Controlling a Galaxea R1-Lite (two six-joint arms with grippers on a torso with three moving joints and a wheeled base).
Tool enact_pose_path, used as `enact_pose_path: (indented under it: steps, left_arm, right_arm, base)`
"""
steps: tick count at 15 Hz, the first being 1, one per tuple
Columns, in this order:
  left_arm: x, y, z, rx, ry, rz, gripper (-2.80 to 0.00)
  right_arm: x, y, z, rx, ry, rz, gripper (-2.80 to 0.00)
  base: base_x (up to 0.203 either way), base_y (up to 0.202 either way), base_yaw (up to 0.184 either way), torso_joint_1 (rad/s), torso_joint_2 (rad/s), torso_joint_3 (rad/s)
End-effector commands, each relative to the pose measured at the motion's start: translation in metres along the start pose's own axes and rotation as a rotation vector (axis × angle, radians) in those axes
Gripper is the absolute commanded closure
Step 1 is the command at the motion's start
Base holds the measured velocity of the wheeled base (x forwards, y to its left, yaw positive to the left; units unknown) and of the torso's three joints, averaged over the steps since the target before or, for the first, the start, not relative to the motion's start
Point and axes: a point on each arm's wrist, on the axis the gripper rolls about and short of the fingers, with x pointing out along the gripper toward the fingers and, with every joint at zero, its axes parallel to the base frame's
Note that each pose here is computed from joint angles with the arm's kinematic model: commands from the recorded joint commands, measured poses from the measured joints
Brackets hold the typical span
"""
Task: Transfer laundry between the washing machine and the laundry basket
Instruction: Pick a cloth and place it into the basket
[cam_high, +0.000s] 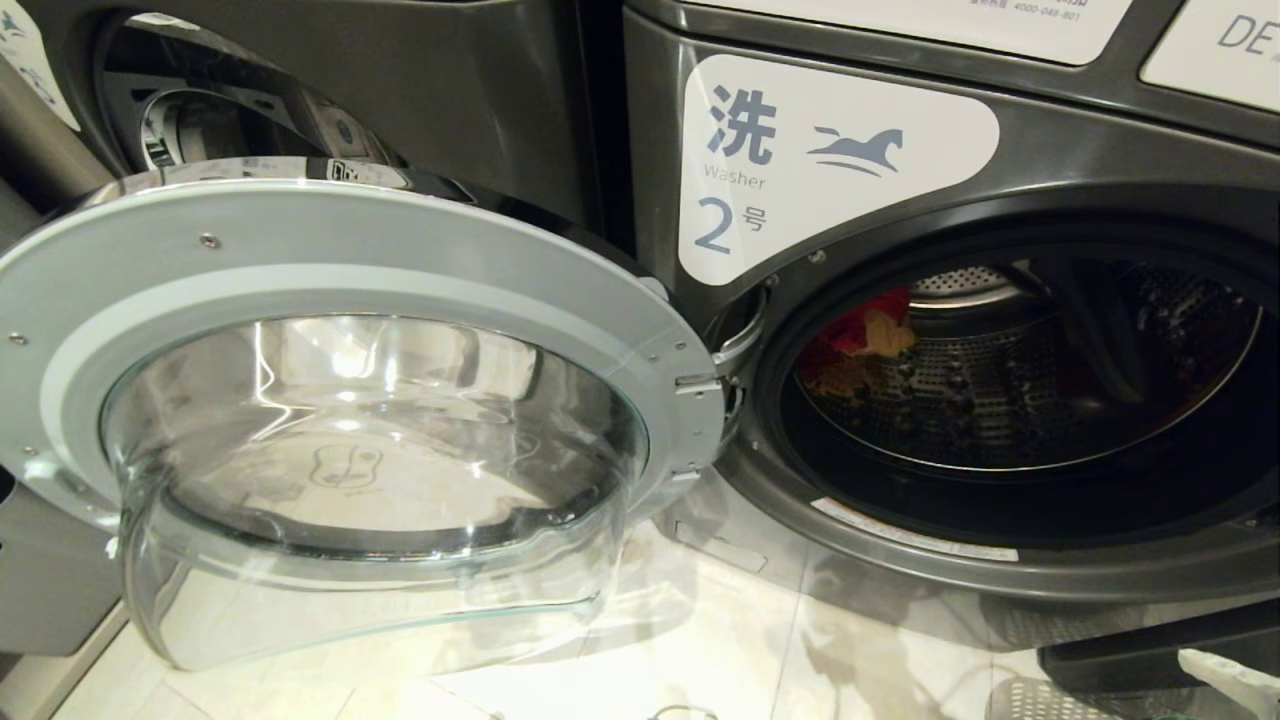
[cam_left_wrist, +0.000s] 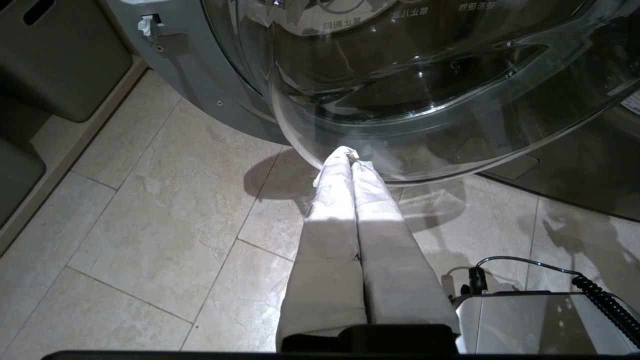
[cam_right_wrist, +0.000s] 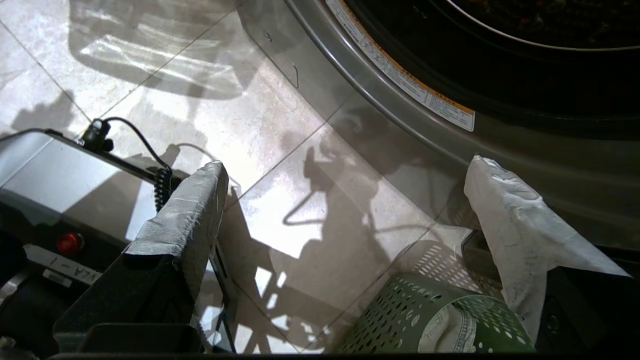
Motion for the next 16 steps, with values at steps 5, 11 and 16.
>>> enact_pose_path:
  steps: [5, 11, 16]
  left_arm:
    - [0.0001, 0.0, 0.0001, 0.0, 0.001, 0.0, 0.0]
    - [0.0001, 0.0, 0.0001, 0.0, 0.001, 0.0, 0.0]
    - [0.0001, 0.0, 0.0001, 0.0, 0.001, 0.0, 0.0]
  right_arm:
    - [-0.0066, 0.001, -0.0054, -0.013, 0.008, -0.002, -2.8]
    - [-0.0066, 0.001, -0.0054, -0.013, 0.008, 0.0, -2.8]
    - [-0.0064, 0.0003, -0.0054, 0.001, 0.012, -0.016, -2.8]
  base:
    - [0.0, 0.0, 0.0, 0.0, 0.0, 0.0]
    - [0.001, -0.005, 0.087, -0.001, 0.0, 0.001]
    - [0.003, -0.003, 0.14, -0.001, 0.0, 0.002]
